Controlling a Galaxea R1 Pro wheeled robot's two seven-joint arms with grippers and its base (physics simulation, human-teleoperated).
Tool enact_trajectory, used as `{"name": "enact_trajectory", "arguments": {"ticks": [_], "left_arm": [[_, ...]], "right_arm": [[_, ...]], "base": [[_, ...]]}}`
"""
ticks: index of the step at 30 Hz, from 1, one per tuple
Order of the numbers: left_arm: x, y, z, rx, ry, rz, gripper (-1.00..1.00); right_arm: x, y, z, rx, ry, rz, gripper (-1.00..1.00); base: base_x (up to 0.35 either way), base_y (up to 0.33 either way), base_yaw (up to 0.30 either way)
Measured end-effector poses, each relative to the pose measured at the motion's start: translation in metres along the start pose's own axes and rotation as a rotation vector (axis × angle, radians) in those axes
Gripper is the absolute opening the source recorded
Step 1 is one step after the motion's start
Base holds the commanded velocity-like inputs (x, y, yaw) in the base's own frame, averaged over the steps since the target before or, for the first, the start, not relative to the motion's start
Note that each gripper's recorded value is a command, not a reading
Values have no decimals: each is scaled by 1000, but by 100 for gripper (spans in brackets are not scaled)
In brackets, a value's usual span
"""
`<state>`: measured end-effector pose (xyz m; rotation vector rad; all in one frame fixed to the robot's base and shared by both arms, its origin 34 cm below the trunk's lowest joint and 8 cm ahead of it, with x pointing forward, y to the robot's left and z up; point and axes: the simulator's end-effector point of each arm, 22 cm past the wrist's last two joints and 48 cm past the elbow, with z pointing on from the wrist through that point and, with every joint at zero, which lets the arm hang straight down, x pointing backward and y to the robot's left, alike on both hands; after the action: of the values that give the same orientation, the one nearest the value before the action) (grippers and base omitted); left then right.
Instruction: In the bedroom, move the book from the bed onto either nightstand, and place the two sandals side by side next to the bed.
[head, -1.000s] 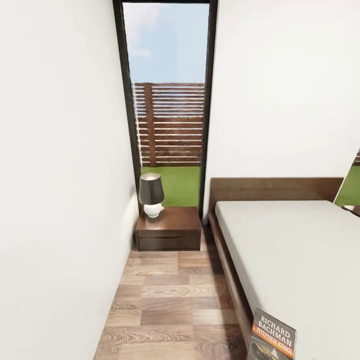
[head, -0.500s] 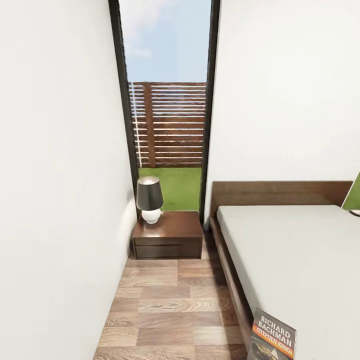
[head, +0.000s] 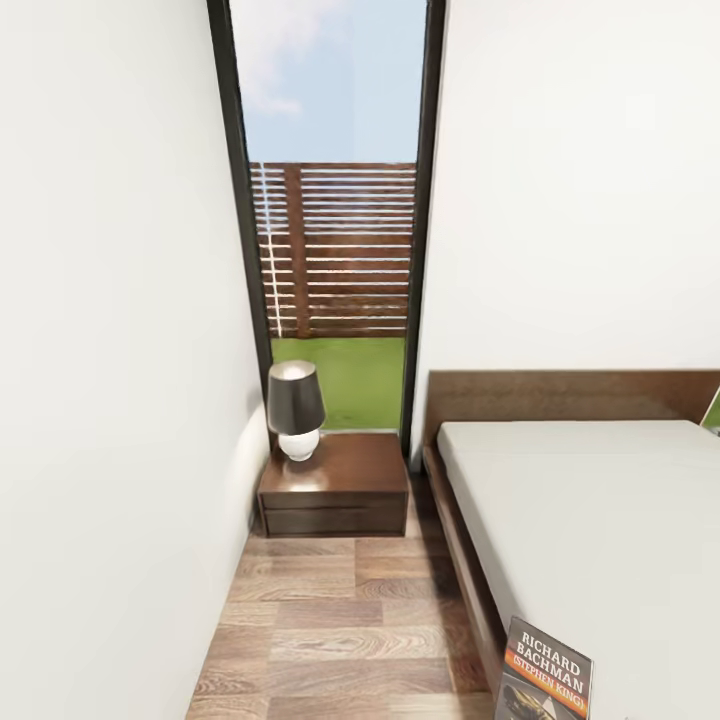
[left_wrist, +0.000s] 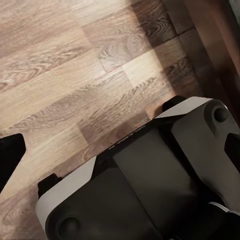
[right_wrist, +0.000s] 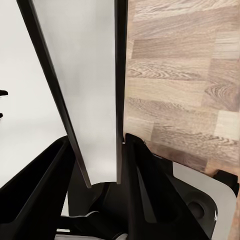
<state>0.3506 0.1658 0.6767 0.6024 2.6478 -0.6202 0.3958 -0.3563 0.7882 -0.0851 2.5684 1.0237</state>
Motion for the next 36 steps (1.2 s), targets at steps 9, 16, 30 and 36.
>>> {"name": "enact_trajectory", "arguments": {"ticks": [9,16,30,36], "left_arm": [[0,0,0,0,0,0,100],[0,0,0,0,0,0,100],[0,0,0,0,0,0,100],[0,0,0,0,0,0,100]], "right_arm": [[0,0,0,0,0,0,-100],[0,0,0,0,0,0,-100],[0,0,0,0,0,0,-100],[-1,0,0,0,-3,1,-100]], "base": [[326,0,0],[326,0,0],[323,0,21],[210,0,149]]}}
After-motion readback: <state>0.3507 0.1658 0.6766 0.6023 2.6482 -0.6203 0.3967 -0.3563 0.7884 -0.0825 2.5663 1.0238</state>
